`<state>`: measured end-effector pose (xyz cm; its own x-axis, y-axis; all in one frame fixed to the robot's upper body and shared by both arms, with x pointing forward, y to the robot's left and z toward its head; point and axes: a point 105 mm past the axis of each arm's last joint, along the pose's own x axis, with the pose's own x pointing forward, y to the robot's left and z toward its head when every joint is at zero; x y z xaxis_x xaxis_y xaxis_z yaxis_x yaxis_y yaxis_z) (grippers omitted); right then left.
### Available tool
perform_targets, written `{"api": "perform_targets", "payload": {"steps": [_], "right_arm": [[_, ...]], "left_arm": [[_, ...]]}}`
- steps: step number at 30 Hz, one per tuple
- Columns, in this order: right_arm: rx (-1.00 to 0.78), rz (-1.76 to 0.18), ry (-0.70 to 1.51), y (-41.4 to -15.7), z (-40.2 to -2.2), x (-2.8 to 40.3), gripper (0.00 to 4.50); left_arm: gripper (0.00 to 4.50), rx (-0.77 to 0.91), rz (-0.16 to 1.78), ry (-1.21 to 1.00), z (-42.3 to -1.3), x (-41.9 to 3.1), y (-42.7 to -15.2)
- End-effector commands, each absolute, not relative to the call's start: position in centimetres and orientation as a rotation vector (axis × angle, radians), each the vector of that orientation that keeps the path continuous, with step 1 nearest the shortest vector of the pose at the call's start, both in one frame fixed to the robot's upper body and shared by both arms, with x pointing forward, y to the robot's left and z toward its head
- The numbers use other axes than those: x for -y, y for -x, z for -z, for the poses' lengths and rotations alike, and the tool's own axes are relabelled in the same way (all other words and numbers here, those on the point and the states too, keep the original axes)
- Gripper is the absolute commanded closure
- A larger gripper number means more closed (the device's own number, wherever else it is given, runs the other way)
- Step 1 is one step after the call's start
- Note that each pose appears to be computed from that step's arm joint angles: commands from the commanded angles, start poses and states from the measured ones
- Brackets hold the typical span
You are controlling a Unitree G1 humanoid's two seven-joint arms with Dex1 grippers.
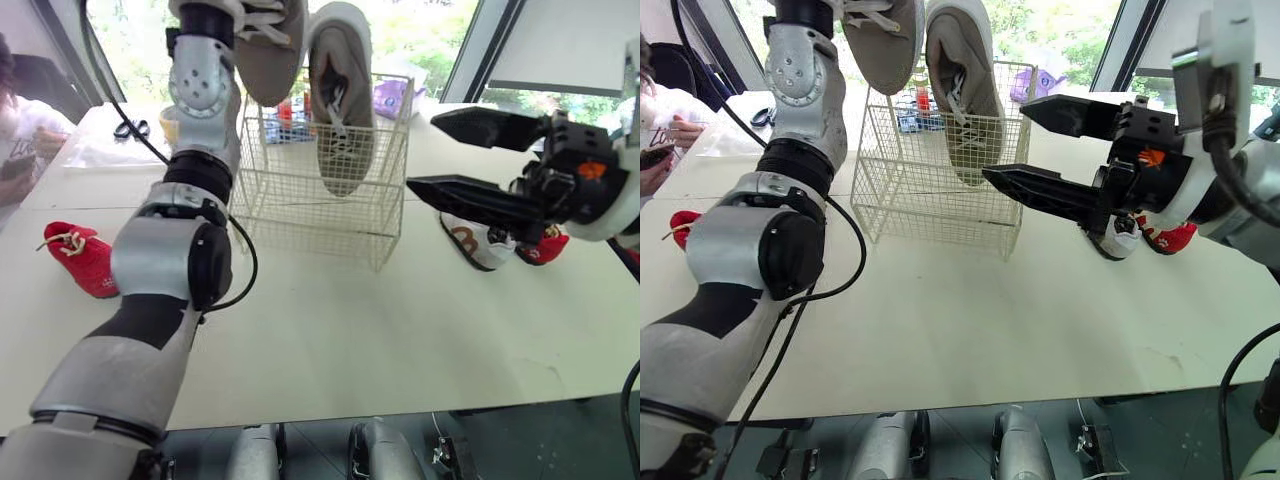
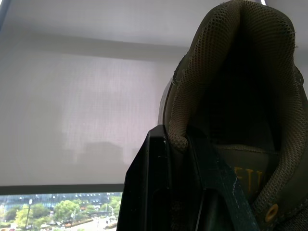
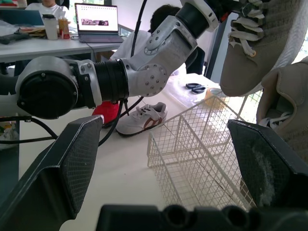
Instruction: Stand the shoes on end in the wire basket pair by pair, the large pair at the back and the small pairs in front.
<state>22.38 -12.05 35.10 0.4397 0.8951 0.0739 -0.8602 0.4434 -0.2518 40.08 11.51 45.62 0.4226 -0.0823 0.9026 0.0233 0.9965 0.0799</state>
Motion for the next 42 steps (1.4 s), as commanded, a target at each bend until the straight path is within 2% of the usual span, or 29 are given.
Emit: {"api": "perform_targets", "payload": {"steps": [1,5,10,17,21,26,31,35,39,42], "right_arm": [[0.259,-1.098,0.199,-21.4,-36.2,11.9,0.0],[0.237,-1.093,0.197,-21.0,-36.1,11.8,0.0],[0.223,-1.075,0.194,-20.8,-36.1,11.9,0.0],[0.239,-1.074,0.18,-21.0,-36.1,11.8,0.0],[0.25,-1.087,0.159,-21.4,-35.8,11.6,0.0],[0.231,-1.131,0.127,-21.9,-34.9,10.7,0.0],[0.192,-1.063,0.278,-24.3,-33.2,9.7,0.0],[0.187,-1.076,0.393,-25.0,-33.8,9.3,0.0],[0.06,-1.107,0.524,-26.7,-32.6,8.9,0.0],[-0.046,-1.121,0.627,-28.7,-30.8,8.9,0.0]], "left_arm": [[4.45,1.167,0.044,-0.137,-45.7,-10.3,-39.6],[4.45,1.081,-0.003,-0.207,-43.3,-10.0,-41.2],[4.45,0.911,0.019,-0.144,-40.2,-10.2,-43.5],[4.45,0.875,0.065,-0.145,-38.7,-10.7,-44.0],[4.45,0.829,0.096,-0.168,-36.3,-11.4,-44.5],[4.45,0.776,0.087,-0.078,-35.0,-12.9,-45.0],[4.45,0.799,0.072,-0.011,-36.8,-14.6,-44.8],[4.45,0.839,0.137,0.025,-41.7,-15.9,-43.8],[4.45,0.754,0.269,-0.026,-46.5,-17.2,-42.7],[4.45,0.675,0.244,-0.108,-47.7,-19.0,-42.2]]}}
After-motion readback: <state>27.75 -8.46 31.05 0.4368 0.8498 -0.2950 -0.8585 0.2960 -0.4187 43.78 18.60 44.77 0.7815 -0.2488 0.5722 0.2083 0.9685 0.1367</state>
